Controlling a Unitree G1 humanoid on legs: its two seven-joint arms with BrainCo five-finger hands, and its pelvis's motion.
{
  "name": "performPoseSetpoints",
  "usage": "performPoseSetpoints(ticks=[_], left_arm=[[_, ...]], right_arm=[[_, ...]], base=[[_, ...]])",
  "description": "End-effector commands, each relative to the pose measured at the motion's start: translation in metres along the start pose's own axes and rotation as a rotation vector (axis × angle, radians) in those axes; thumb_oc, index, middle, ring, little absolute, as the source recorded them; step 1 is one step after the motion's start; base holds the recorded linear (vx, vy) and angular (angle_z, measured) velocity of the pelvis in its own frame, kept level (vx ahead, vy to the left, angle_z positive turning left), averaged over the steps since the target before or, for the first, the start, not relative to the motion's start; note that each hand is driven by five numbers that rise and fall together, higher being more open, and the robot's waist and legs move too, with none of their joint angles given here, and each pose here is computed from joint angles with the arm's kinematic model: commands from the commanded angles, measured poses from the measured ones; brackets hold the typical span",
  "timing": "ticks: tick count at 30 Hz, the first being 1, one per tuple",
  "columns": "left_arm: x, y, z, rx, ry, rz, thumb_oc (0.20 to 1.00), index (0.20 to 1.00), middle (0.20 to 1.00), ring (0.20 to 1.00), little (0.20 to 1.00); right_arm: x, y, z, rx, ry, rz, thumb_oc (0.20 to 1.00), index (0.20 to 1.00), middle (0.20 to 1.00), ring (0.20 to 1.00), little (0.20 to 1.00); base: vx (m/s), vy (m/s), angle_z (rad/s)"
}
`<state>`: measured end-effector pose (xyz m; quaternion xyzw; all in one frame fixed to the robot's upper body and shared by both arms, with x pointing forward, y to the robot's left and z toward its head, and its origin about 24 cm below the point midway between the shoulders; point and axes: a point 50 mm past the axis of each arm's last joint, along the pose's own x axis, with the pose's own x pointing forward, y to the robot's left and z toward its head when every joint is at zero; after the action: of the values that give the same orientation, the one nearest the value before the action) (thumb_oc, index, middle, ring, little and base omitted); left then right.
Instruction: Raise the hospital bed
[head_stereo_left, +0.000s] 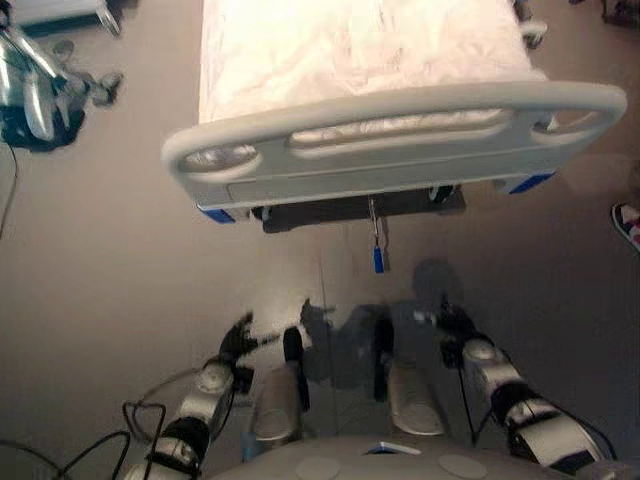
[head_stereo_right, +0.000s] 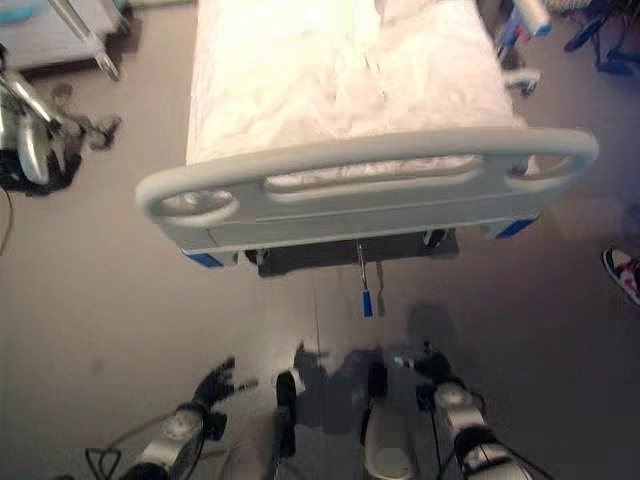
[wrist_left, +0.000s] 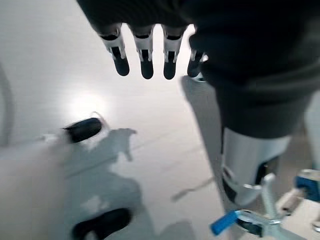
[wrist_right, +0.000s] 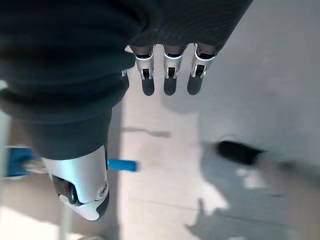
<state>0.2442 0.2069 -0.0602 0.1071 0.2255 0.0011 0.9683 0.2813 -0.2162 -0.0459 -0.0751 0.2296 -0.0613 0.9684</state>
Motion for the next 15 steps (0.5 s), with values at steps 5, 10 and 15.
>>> performPoseSetpoints(ticks=[5,10,15], left_arm=[[-0.001,0.016,0.062,-0.121,-0.271,0.080,1.000,1.000,1.000,1.000,1.000],[-0.007,0.018,0.096,-0.179,-0.414,0.065,1.000,1.000,1.000,1.000,1.000],[-0.022,0.017,0.145,-0.161,-0.616,-0.001,1.000,1.000,1.000,1.000,1.000]], right_arm=[[0.005,0.010,0.074,0.119,-0.276,0.014,1.000,1.000,1.000,1.000,1.000],[0.003,0.014,0.110,0.189,-0.396,0.036,1.000,1.000,1.000,1.000,1.000],[-0.004,0.020,0.156,0.272,-0.542,0.088,1.000,1.000,1.000,1.000,1.000]], base=[[-0.13,-0.016,-0.06],[-0.07,0.005,-0.02],[-0.04,-0.026,0.01]])
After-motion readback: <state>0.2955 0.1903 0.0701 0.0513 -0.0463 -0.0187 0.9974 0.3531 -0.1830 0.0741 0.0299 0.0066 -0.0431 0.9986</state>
